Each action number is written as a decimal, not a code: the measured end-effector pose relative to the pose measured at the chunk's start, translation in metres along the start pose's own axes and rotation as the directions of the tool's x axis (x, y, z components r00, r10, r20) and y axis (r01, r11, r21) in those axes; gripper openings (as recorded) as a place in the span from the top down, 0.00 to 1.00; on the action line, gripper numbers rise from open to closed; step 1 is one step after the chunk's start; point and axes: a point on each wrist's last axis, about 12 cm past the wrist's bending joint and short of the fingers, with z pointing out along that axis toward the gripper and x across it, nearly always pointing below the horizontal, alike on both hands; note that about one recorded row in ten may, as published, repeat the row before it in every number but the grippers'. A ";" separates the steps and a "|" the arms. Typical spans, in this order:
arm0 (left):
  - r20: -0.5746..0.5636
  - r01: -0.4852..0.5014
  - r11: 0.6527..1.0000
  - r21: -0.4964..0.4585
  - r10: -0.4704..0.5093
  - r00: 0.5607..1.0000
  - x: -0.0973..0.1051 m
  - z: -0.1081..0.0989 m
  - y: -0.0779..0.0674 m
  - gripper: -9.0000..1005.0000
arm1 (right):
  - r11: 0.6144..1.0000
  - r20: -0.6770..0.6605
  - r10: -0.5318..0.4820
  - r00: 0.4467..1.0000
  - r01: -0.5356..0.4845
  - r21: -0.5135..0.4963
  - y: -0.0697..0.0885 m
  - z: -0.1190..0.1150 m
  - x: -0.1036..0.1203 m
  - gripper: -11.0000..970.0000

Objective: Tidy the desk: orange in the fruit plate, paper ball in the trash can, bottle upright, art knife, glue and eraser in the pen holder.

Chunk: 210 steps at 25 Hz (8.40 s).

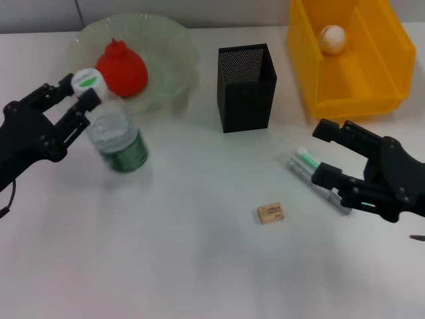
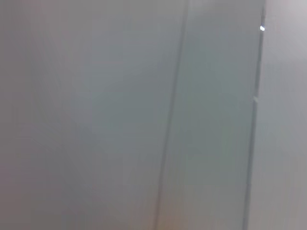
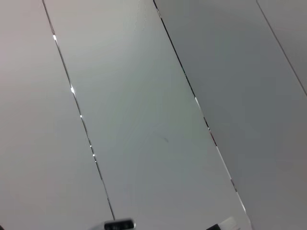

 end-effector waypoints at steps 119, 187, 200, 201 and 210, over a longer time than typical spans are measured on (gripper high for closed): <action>-0.384 0.101 0.940 0.325 0.033 0.923 -0.004 -0.012 -0.001 0.29 | 0.803 -0.851 0.376 0.366 0.330 0.496 -0.081 0.117 -0.090 0.82; -0.364 0.108 0.929 0.353 0.030 0.931 -0.010 -0.011 -0.002 0.29 | 0.957 -0.998 -0.070 0.008 0.284 -0.064 -0.045 0.203 -0.037 0.51; -0.348 0.110 0.922 0.371 0.028 0.937 -0.012 -0.007 -0.003 0.29 | 0.948 -0.980 -0.183 -0.079 0.251 -0.197 -0.039 0.200 -0.030 0.52; -0.346 0.110 0.921 0.374 0.028 0.938 -0.012 -0.007 -0.003 0.29 | 0.948 -0.980 -0.183 -0.079 0.251 -0.197 -0.039 0.200 -0.030 0.52; -0.336 0.113 0.914 0.389 0.026 0.941 -0.013 -0.004 -0.005 0.29 | 0.943 -0.976 -0.197 -0.097 0.254 -0.216 -0.043 0.201 -0.026 0.53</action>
